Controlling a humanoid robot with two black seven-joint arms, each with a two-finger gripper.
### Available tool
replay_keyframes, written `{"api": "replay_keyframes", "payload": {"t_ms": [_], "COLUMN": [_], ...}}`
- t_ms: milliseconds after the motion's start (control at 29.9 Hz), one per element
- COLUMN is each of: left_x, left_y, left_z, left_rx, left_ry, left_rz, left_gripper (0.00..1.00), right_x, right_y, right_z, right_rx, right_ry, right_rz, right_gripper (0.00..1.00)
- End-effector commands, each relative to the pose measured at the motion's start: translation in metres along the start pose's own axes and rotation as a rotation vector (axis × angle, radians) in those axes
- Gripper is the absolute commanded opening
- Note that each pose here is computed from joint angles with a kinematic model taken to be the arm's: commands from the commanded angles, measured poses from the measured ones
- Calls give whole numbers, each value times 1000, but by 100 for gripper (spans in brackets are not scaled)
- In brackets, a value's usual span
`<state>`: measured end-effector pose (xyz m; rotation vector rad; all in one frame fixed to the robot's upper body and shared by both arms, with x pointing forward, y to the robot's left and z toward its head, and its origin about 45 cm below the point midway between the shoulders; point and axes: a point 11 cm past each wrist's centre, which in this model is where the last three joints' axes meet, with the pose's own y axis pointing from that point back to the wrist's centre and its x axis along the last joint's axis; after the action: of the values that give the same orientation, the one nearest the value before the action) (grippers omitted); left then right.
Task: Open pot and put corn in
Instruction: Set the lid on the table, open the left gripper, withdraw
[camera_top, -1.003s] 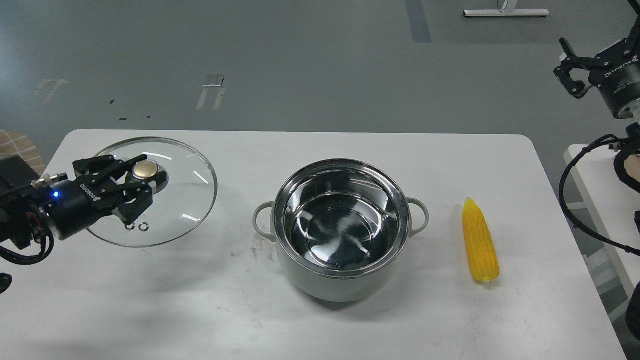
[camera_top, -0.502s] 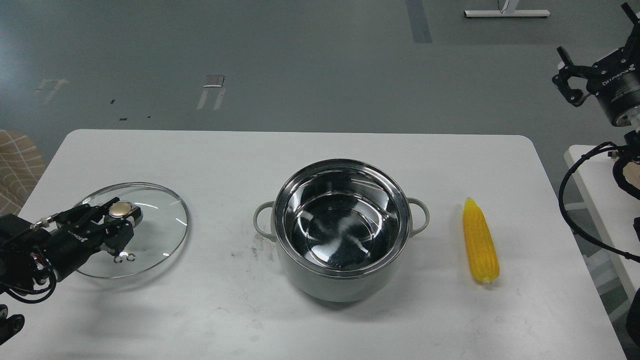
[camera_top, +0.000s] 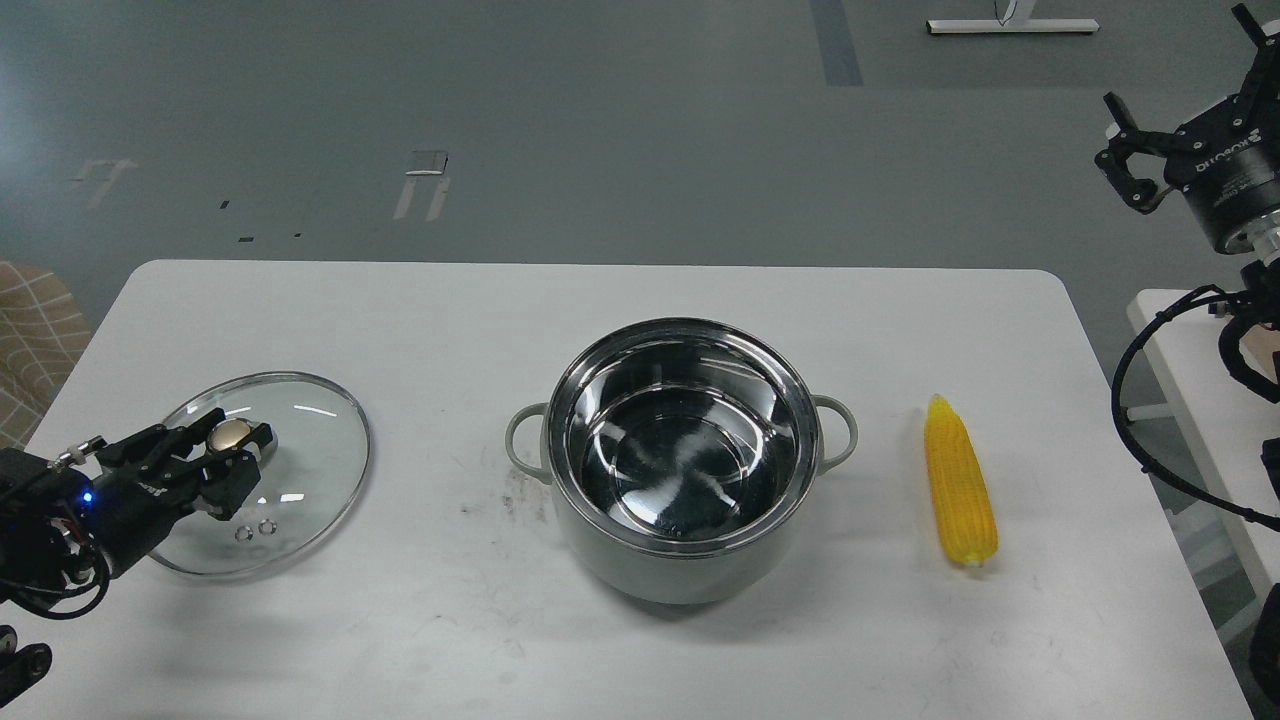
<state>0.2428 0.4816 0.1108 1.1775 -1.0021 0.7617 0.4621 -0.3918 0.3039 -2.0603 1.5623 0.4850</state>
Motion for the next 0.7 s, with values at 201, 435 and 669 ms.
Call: {"api": "replay_keyframes", "payload": {"t_ms": [201, 435, 669], "left_x": [11, 107, 216], "left_y": [-3, -41, -78], "left_z": [-6, -24, -17], "left_rx": [44, 106, -5], "left_ry": [70, 266, 727], "left_rz": [58, 338, 544], "left_gripper": [83, 92, 97], "right_x": [4, -11, -22], "right_y": [7, 17, 25], "right_z": [3, -23, -29], "right_rx": [-17, -147, -284], "right_ry": [20, 425, 786], "right_rz": [5, -52, -89], "right_gripper": [100, 100, 100]}}
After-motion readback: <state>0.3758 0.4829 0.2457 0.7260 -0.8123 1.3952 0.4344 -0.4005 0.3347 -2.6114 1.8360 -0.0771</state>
